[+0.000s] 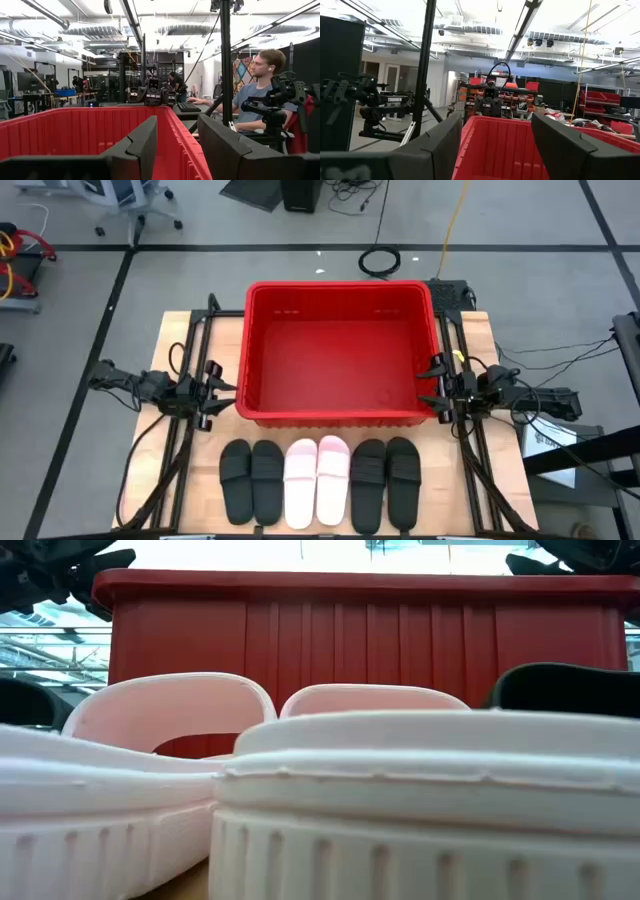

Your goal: Pick and place slides into bin

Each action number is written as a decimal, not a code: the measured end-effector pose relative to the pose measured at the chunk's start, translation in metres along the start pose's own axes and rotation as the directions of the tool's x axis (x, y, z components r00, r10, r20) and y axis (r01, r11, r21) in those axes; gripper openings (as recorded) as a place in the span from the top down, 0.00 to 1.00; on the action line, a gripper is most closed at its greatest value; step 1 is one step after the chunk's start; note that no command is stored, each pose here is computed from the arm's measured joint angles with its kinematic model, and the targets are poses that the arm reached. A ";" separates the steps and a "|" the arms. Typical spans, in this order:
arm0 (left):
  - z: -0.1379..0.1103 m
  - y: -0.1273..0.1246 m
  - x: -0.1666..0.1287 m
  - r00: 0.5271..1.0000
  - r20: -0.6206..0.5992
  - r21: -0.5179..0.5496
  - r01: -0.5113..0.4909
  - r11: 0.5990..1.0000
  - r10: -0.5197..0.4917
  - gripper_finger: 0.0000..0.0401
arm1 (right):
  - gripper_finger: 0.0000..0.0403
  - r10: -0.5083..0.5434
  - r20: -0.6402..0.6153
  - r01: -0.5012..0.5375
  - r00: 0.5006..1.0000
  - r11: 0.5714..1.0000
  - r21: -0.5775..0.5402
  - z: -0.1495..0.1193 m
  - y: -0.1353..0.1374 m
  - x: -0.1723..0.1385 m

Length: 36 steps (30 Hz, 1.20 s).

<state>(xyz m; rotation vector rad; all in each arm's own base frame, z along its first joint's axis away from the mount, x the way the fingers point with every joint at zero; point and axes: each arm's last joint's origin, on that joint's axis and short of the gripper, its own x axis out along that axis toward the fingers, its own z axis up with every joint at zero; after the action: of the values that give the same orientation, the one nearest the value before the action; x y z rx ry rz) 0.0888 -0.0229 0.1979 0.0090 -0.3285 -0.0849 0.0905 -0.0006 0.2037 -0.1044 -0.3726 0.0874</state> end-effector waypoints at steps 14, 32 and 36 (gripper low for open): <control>0.000 0.000 0.000 1.000 0.000 0.000 0.000 1.000 0.000 0.63 | 0.43 0.000 0.000 0.000 1.000 1.000 0.000 0.000 0.000 0.000; 0.000 0.000 0.000 1.000 0.000 0.000 0.000 1.000 0.000 0.63 | 0.43 0.000 0.000 0.000 1.000 1.000 0.000 0.000 0.000 0.000; 0.000 0.000 0.000 1.000 0.000 0.000 0.000 1.000 0.000 0.63 | 0.44 0.000 0.000 0.000 1.000 1.000 0.000 0.000 0.000 0.000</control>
<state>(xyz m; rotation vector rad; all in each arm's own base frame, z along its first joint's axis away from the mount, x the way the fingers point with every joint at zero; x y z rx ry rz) 0.0888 -0.0230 0.1978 0.0091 -0.3280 -0.0850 0.0905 -0.0006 0.2037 -0.1044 -0.3727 0.0872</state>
